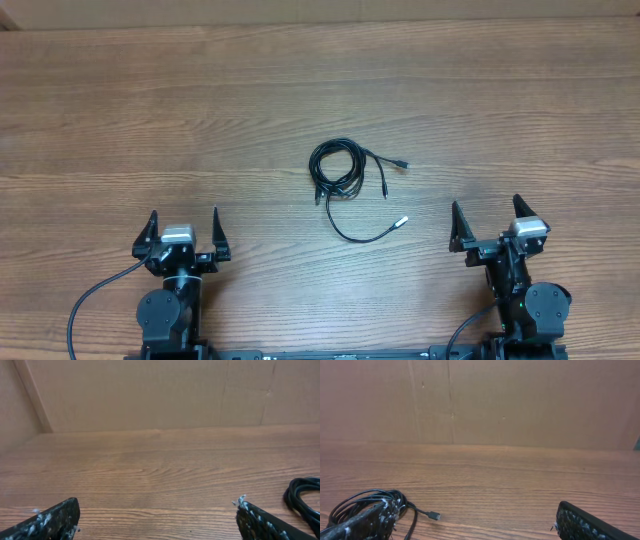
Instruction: Untangle cables
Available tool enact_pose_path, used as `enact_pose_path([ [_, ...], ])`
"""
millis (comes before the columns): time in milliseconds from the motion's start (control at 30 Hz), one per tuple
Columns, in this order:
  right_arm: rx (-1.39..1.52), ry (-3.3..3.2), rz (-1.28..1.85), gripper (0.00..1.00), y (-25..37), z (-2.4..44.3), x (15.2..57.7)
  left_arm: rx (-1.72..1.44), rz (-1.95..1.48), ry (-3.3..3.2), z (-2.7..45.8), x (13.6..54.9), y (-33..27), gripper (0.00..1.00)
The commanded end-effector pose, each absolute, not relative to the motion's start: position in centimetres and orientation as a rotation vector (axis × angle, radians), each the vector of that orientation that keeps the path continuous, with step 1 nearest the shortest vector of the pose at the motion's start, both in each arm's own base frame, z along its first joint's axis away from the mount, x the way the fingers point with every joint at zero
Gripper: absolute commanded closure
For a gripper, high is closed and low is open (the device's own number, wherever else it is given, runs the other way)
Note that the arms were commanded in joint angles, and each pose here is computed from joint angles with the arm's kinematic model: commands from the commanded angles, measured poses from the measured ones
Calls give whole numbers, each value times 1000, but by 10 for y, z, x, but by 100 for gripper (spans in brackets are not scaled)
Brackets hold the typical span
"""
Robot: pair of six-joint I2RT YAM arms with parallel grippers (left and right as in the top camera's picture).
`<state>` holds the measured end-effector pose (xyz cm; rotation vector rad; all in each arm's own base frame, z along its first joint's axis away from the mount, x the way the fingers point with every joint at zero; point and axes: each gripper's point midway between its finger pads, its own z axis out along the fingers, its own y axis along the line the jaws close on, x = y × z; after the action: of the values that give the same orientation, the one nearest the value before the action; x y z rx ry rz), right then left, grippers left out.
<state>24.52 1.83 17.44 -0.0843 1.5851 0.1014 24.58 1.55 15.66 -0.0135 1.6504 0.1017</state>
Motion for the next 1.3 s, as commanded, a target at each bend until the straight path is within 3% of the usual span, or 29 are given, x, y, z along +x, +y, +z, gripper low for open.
enact_pose_path([
  [0, -83, 1582, 93, 0, 17, 172, 245, -17, 135, 1645, 157, 245, 20, 1],
  [733, -37, 1641, 77, 0, 10, 169, 244, -116, 58, 1754, 181, 248, 22, 0],
  [1267, 77, 1903, 159, 0, 10, 176, 251, -1, -166, 2174, 191, 316, -12, 0],
])
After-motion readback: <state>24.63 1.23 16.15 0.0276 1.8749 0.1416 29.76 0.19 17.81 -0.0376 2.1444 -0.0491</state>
